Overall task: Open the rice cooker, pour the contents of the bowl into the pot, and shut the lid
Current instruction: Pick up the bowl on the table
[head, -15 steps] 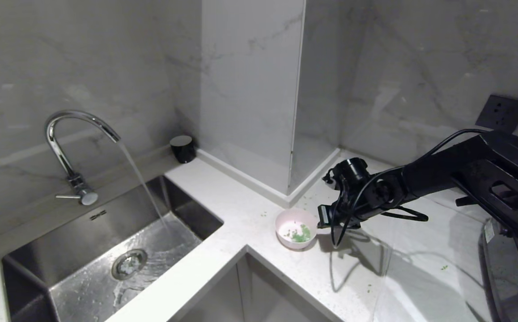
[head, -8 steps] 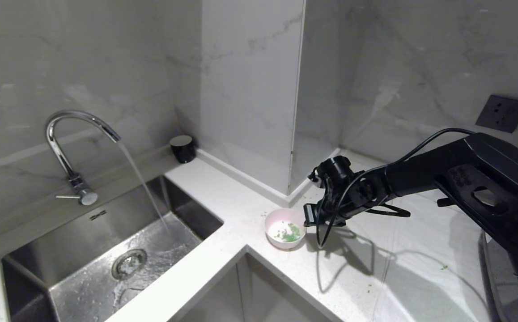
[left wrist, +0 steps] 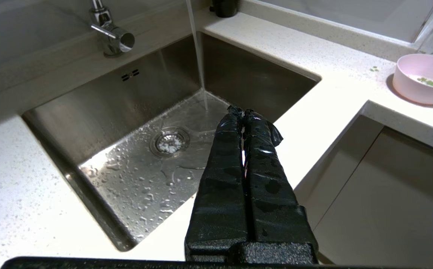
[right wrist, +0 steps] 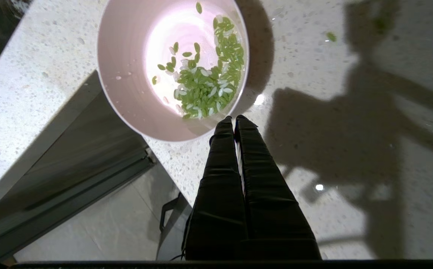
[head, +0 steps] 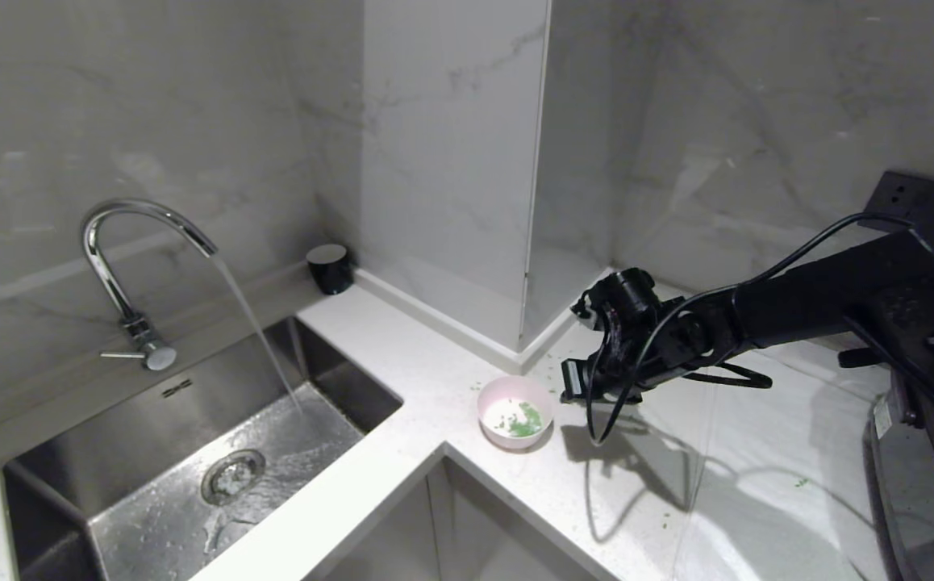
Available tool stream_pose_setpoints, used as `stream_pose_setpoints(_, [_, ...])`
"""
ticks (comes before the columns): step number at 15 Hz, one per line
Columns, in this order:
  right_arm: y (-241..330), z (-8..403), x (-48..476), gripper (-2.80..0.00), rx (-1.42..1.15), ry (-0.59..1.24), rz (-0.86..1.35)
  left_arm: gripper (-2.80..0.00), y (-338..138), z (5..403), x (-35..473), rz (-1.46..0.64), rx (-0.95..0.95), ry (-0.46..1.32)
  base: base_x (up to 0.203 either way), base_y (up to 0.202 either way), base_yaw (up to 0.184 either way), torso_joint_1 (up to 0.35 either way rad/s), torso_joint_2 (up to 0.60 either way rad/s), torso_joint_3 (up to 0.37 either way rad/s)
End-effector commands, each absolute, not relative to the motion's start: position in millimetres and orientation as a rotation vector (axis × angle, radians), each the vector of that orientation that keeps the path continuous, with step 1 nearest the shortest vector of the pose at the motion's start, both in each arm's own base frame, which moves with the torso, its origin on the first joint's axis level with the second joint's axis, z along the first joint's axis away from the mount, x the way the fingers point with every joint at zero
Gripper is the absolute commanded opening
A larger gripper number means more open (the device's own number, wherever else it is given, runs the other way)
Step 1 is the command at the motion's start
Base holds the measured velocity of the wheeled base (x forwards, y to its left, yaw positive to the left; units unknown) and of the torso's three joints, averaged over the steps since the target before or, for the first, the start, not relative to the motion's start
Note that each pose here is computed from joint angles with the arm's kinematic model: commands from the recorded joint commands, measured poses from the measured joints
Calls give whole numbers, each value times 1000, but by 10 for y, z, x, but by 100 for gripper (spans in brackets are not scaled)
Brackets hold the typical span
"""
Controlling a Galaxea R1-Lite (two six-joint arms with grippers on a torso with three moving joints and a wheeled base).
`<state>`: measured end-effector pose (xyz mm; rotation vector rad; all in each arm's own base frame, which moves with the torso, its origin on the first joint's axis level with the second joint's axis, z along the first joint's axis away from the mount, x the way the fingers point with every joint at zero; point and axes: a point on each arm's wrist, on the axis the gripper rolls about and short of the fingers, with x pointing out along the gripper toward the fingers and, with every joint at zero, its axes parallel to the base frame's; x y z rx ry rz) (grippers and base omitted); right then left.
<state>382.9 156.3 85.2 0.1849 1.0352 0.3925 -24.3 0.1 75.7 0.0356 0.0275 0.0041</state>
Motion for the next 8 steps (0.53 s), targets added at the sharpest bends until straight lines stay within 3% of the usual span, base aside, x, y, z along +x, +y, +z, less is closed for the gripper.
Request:
stream_pose_setpoints(1, [1353,1357,3598,-280,202,931,377,-280,1,757,-244,6,18,28,0,0,0,0,0,0])
stream_pose_setpoints(8, [770,2297,2505,-280,155,647,214,-280,1,758,-245,6,18,28,0,0,0,0,0,0])
